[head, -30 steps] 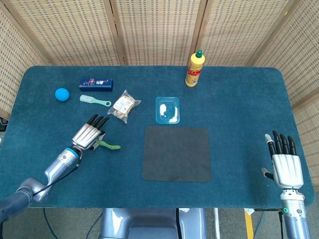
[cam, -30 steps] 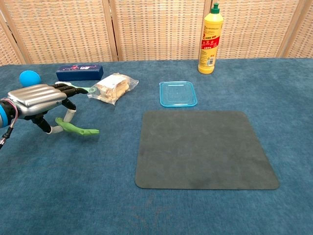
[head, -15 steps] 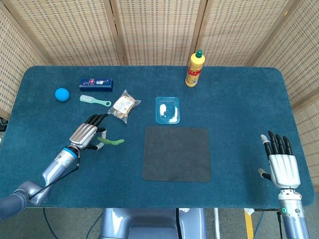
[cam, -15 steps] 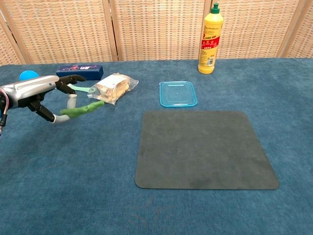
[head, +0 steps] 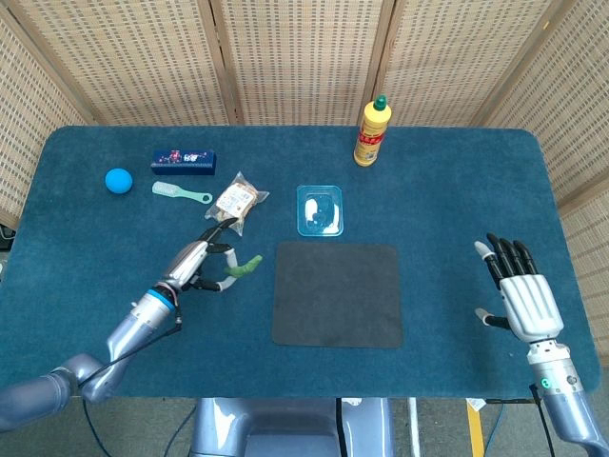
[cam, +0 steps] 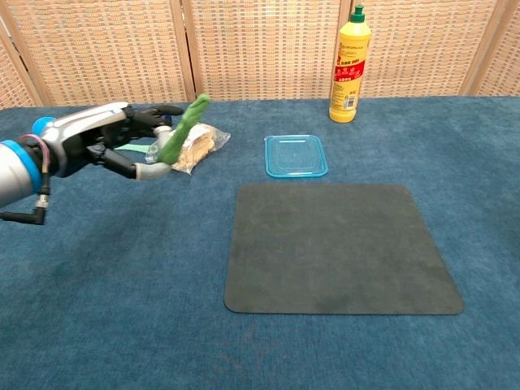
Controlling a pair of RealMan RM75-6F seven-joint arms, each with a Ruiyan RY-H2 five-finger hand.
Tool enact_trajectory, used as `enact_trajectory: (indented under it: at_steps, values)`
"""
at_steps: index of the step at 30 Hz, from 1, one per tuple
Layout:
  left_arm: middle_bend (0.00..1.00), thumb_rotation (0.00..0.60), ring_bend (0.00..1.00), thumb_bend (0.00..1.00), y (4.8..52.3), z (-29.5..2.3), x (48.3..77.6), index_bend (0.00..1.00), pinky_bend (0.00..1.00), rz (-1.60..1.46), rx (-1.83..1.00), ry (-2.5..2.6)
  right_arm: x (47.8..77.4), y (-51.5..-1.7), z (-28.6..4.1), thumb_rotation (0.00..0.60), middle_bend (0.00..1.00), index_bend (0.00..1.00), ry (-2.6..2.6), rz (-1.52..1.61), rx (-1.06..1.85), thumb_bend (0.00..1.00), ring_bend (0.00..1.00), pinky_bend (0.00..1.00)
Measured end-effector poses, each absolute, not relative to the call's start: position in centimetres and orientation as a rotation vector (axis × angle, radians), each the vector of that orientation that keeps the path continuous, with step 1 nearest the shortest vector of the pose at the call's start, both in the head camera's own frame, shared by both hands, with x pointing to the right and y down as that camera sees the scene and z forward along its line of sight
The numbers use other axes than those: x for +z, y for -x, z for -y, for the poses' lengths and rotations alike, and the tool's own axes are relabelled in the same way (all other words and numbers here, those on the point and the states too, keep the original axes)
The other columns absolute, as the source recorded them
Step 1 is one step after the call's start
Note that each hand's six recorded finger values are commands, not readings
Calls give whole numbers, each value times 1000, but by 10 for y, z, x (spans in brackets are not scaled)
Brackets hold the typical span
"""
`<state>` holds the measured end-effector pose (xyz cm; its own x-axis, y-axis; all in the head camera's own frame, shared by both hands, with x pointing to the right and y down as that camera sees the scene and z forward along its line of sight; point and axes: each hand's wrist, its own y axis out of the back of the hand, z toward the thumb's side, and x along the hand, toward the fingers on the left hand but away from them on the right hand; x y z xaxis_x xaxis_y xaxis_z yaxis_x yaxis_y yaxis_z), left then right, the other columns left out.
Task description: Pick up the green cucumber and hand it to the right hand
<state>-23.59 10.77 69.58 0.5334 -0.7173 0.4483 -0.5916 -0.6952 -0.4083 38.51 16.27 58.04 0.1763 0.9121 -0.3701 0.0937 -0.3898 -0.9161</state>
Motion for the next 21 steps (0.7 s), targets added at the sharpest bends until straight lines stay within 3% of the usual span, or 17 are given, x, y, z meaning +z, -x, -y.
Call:
enact_trajectory:
  at_steps: [11,21]
  values:
    - [0,600,0,606,154,-105,688,687,0,-1099,-733,2663,570,-323,-119,600,0,117,2021,942,1107,2,0,0]
    - [0,600,0,606,109,-101,687,689,0,-1043,-721,2670,574,-257,-90,600,0,329,2234,886,994,138,0,0]
